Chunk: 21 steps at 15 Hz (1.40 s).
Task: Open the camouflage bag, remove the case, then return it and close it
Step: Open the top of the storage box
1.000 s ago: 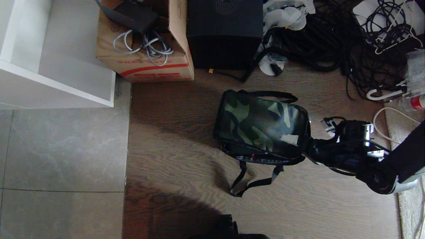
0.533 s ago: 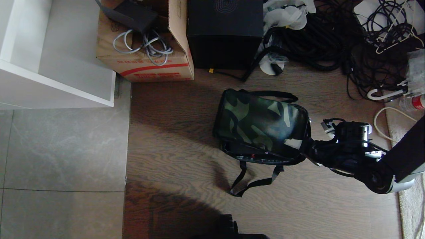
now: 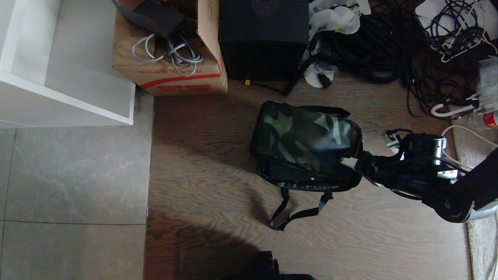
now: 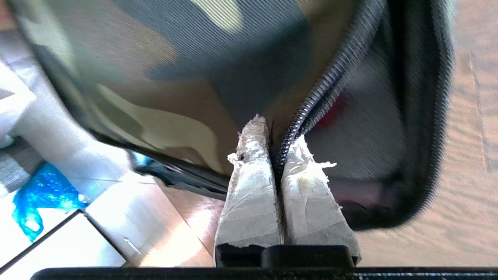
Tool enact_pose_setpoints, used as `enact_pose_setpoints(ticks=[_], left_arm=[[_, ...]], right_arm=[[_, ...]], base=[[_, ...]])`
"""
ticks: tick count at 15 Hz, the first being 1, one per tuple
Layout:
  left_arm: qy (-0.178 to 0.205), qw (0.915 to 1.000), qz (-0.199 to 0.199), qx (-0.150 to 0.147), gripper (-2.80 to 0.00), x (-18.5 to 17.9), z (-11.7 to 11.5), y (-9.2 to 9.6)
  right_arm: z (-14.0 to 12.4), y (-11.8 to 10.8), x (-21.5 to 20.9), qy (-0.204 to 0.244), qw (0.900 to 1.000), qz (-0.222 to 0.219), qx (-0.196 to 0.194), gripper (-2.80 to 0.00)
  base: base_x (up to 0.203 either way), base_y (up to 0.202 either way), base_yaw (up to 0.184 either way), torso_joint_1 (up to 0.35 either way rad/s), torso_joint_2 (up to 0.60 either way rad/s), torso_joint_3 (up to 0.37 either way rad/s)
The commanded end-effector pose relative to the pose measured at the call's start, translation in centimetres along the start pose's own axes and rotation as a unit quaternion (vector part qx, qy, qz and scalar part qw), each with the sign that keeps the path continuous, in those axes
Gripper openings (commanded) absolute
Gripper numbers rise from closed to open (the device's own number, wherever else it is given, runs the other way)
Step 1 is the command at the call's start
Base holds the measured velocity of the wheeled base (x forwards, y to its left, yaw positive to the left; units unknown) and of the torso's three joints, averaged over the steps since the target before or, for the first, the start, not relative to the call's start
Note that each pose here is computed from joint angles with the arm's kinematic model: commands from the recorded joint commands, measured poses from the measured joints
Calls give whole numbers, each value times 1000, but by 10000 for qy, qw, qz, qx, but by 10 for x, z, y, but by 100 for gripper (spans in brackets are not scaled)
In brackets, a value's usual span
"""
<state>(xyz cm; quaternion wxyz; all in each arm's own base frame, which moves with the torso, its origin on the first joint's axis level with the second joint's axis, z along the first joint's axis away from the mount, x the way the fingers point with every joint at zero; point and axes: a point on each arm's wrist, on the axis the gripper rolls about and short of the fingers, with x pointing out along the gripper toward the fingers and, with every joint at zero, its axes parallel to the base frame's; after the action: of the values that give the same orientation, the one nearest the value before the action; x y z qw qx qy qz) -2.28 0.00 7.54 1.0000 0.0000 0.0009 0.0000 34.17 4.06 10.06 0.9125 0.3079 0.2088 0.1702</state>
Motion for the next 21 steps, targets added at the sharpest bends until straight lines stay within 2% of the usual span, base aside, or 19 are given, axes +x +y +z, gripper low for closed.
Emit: enact_pose_setpoints(ticks=[1, 4, 9, 15, 16, 19, 21], left_arm=[[-1, 10000, 0, 0, -280, 0, 0, 0], [-1, 10000, 0, 0, -280, 0, 0, 0], [-8, 10000, 0, 0, -280, 0, 0, 0], [-6, 10000, 0, 0, -280, 0, 0, 0], [-1, 10000, 0, 0, -280, 0, 0, 0], [-1, 10000, 0, 0, -280, 0, 0, 0], [-1, 10000, 0, 0, -280, 0, 0, 0]], right_arm=[[14, 11, -5, -257, 9995, 183, -85, -280], [34, 18, -6, -597, 9976, 312, -175, -280], [56, 17, -11, -956, 9946, 320, -238, -280], [68, 25, -17, -1170, 9915, 432, -363, -280], [69, 25, -17, -1181, 9914, 434, -366, 0], [72, 27, -16, -1243, 9905, 472, -345, 0], [84, 35, -17, -1487, 9860, 752, 41, 0]], base=[[0, 0, 0, 0, 0, 0], [0, 0, 0, 0, 0, 0], [0, 0, 0, 0, 0, 0], [0, 0, 0, 0, 0, 0], [0, 0, 0, 0, 0, 0], [0, 0, 0, 0, 0, 0], [0, 0, 0, 0, 0, 0]])
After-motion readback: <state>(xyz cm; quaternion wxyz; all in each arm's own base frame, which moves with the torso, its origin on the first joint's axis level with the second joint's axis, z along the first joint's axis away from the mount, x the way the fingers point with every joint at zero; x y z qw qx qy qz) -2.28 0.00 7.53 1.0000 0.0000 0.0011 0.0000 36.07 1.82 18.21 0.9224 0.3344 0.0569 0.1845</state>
